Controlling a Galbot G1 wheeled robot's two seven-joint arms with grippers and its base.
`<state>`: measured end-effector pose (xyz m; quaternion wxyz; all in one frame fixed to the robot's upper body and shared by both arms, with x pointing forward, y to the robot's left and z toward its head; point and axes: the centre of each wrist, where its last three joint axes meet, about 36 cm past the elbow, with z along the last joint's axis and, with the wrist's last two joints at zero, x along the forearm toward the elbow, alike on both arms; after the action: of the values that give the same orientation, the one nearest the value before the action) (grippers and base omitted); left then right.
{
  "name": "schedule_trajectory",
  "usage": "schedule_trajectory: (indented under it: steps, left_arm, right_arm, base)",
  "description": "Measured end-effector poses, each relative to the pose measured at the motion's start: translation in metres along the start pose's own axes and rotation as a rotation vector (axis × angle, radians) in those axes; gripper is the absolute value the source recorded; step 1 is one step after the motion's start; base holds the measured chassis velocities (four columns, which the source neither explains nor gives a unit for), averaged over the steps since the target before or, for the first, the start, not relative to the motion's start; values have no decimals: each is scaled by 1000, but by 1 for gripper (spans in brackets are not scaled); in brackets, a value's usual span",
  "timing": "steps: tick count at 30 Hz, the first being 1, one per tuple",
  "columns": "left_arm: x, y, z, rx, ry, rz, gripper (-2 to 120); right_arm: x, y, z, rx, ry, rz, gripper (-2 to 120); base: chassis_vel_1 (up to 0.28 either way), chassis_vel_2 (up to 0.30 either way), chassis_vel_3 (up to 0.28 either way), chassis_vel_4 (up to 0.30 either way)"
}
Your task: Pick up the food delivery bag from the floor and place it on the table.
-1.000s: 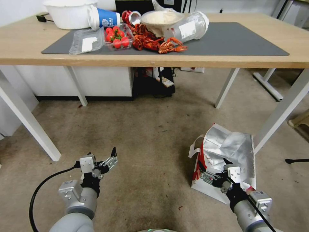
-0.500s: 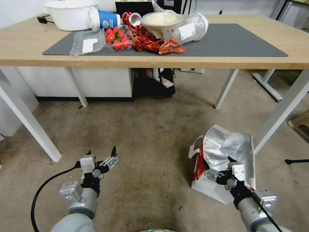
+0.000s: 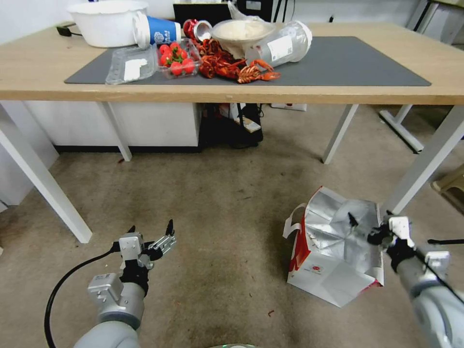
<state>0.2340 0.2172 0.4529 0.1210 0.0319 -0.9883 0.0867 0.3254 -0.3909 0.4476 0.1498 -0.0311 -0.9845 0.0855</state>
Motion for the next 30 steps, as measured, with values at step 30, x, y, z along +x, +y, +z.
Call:
schedule_trajectory:
  steps: [30]
  left_arm:
    - [2,8,-1,-35,4,-17,100]
  right_arm:
    - [-106,-36,48,-30,236,77,100]
  base:
    - [0,0,0,0]
